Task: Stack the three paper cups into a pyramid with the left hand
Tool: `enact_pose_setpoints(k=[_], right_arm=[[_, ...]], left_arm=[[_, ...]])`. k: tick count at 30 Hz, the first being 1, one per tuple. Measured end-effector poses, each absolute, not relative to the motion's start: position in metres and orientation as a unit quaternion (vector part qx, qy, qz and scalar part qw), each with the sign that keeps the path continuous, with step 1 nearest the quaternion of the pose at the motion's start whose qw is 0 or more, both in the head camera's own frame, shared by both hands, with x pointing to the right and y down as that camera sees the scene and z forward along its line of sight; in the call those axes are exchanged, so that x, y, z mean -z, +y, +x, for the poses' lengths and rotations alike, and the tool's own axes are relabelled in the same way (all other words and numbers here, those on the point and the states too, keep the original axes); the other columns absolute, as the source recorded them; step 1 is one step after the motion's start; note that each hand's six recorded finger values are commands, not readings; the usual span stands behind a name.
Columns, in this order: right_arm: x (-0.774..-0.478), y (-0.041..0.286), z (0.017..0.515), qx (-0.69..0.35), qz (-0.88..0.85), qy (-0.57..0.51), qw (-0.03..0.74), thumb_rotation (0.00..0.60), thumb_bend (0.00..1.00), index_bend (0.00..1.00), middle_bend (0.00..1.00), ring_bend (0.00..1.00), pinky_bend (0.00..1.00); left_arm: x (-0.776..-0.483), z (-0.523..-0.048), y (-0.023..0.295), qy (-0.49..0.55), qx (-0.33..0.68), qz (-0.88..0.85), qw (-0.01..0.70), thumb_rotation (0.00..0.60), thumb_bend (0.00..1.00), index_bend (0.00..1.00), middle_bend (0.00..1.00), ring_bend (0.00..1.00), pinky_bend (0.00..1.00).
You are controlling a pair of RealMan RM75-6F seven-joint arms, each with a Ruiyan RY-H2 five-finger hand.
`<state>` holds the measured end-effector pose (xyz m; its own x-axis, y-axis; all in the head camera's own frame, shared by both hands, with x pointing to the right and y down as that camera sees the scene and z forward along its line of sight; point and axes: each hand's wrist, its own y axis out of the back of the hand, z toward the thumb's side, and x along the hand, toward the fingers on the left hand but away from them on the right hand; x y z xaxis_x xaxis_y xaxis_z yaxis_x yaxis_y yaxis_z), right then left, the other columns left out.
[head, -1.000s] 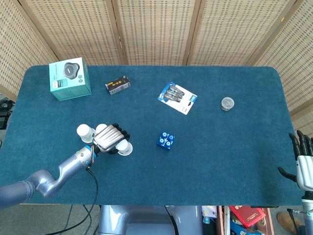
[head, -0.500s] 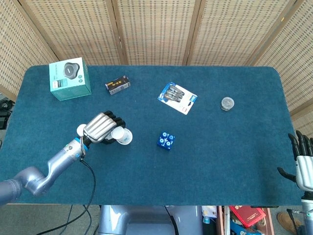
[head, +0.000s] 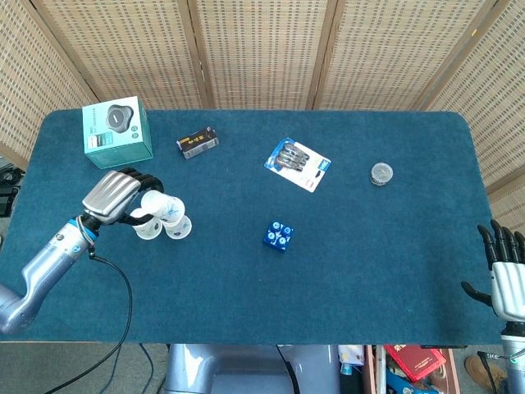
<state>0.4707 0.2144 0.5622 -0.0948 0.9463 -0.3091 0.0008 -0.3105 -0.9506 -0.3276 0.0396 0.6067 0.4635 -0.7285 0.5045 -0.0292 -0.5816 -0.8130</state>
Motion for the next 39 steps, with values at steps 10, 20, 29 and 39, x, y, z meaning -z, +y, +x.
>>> enact_pose_setpoints(k=[10, 20, 29, 39], right_arm=[[-0.561, 0.214, 0.471, -0.599, -0.544, -0.435, 0.396, 0.600, 0.00, 0.00, 0.00, 0.00, 0.00], [-0.562, 0.214, 0.472, -0.600, -0.543, -0.435, 0.395, 0.600, 0.00, 0.00, 0.00, 0.00, 0.00], [-0.561, 0.214, 0.473, -0.601, -0.541, -0.437, 0.394, 0.600, 0.00, 0.00, 0.00, 0.00, 0.00], [-0.562, 0.214, 0.473, -0.601, -0.542, -0.437, 0.394, 0.600, 0.00, 0.00, 0.00, 0.00, 0.00]], left_arm=[[-0.631, -0.360, 0.046, 0.254, 0.485, -0.764, 0.341, 0.600, 0.27, 0.43, 0.43, 0.41, 0.29], [-0.639, -0.357, 0.046, 0.242, 0.491, -0.765, 0.339, 0.600, 0.27, 0.43, 0.43, 0.41, 0.29], [-0.641, -0.354, 0.043, 0.238, 0.496, -0.761, 0.343, 0.600, 0.27, 0.40, 0.27, 0.30, 0.29], [-0.639, -0.349, 0.044, 0.233, 0.494, -0.768, 0.335, 0.600, 0.27, 0.21, 0.05, 0.17, 0.25]])
